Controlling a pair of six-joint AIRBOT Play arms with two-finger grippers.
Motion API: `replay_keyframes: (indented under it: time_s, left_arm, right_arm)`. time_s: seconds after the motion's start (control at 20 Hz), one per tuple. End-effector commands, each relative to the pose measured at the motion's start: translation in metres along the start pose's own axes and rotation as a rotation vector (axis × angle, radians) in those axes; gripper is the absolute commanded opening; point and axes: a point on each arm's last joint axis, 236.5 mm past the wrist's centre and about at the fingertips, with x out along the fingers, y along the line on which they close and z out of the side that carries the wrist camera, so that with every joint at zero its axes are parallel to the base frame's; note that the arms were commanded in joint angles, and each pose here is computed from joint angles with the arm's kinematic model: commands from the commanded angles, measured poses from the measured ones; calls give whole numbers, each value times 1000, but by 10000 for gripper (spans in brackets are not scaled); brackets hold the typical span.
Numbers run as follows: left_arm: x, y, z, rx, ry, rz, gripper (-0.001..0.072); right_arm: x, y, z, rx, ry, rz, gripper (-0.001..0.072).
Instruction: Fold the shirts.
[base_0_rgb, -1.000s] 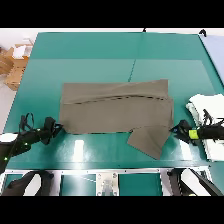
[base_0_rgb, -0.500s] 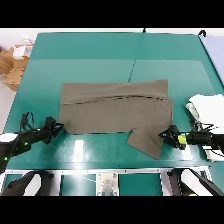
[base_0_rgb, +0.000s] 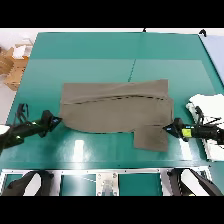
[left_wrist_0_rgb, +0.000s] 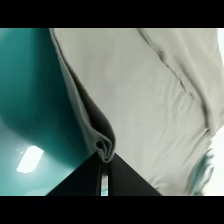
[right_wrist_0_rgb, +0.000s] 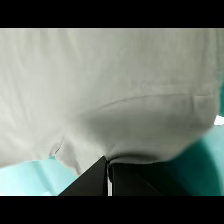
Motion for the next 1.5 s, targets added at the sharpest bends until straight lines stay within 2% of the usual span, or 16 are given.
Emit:
replay_keyframes:
  time_s: [0.0, 0.1, 0.2, 0.4, 0.55, 0.85, 1.15, 1.2, 1.25, 1.3, 1.35, 1.45]
  left_arm:
    - [-31, 29, 1, 76, 68, 242, 24]
    - [-40, 35, -11, 90, 130, 290, 23]
    - [-43, 29, -15, 101, 149, 278, 24]
    - [-57, -15, 22, 162, 31, 207, 23]
    - [-57, -49, 44, 204, 21, 166, 23]
    - [6, -92, 88, 278, 89, 155, 23]
    - [82, -100, 127, 245, 145, 156, 26]
    - [92, -102, 134, 235, 139, 143, 90]
    - [100, -105, 147, 246, 108, 131, 440]
    - [103, -111, 171, 250, 32, 115, 672]
    - [99, -121, 197, 252, -59, 91, 659]
    - [73, -136, 241, 221, -190, 53, 657]
  right_arm:
    - [-34, -20, 2, 12, -53, -181, 16]
    - [-43, -37, -7, 27, -44, -266, 16]
    - [-46, -35, -7, 22, -44, -269, 16]
    - [-73, 13, 37, -68, -164, -197, 17]
    - [-64, 47, 64, -145, -109, -187, 17]
    - [-29, 103, 136, -246, -44, -182, 18]
    - [30, 125, 195, -255, 5, -145, 22]
    - [41, 124, 202, -247, 15, -140, 96]
    - [48, 123, 214, -239, -2, -138, 169]
    - [51, 123, 232, -212, -46, -132, 236]
    - [47, 124, 251, -188, -96, -121, 330]
    - [30, 124, 270, -173, -121, -100, 452]
